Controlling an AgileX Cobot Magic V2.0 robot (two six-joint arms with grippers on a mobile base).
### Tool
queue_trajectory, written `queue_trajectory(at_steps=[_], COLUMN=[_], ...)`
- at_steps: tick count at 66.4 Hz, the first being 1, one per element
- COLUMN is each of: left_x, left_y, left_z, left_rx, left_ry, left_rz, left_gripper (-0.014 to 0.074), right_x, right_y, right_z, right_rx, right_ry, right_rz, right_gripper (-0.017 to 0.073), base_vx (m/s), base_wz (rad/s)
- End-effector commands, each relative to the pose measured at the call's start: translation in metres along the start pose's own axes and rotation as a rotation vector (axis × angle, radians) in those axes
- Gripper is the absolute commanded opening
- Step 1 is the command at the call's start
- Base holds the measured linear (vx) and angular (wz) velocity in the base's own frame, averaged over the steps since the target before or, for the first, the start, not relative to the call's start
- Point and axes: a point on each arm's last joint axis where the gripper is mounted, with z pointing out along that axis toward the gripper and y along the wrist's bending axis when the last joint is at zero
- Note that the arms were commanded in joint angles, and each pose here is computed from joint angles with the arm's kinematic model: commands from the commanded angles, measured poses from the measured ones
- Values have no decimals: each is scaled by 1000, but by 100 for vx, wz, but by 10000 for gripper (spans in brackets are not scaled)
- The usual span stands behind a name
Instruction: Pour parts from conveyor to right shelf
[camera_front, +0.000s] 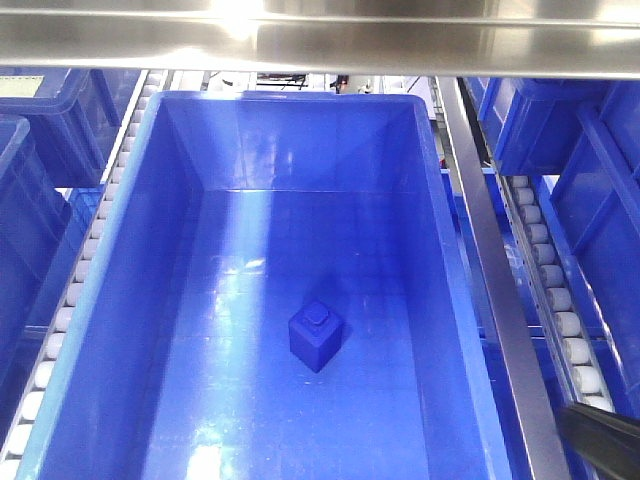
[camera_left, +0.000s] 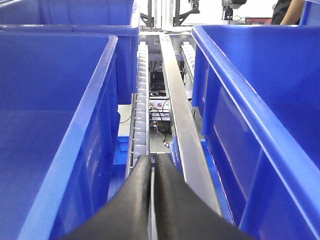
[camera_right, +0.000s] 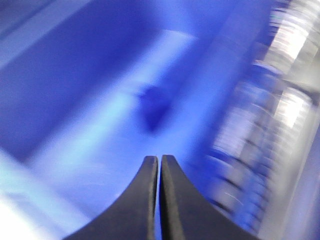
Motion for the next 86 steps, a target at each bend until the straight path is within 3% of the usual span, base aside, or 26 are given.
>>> queue_trajectory(at_steps=[1,14,24,37,49,54,63,76,86], left_x=[-13,-13,-13,-13,-13,-13,-13,-13,-13], left_y=[-1,-1,-1,-1,-1,-1,-1,-1,-1], left_z=[0,0,0,0,0,0,0,0,0], left_rx=[12,12,12,12,12,12,12,12,12], left_ry=[-82,-82,-82,-82,-82,-82,-82,-82,-82], left_rz=[-16,-16,-16,-16,-16,-16,-16,-16,-16], left_gripper=[-6,-6,-6,-6,-6,-6,-6,-6,-6], right_x=[-6,1,13,46,58,58,56,54,54], right_y=[-8,-19,-21,-29,-35,-38,-40,-39,-39], right_z=[-5,-16,-18,-2,5,4,2,1,1], right_rx=[106,299,326,337,398,449,507,488,486], right_ry=[-124,-236,-342,-329,-302,-296,-323,-363,-364], right_rz=[-8,-58,-83,-97,-237,-265,-244,-192,-187], right_gripper=[-9,-9,-9,-9,-9,-9,-9,-9,-9], base_vx=[0,0,0,0,0,0,0,0,0], base_wz=[0,0,0,0,0,0,0,0,0])
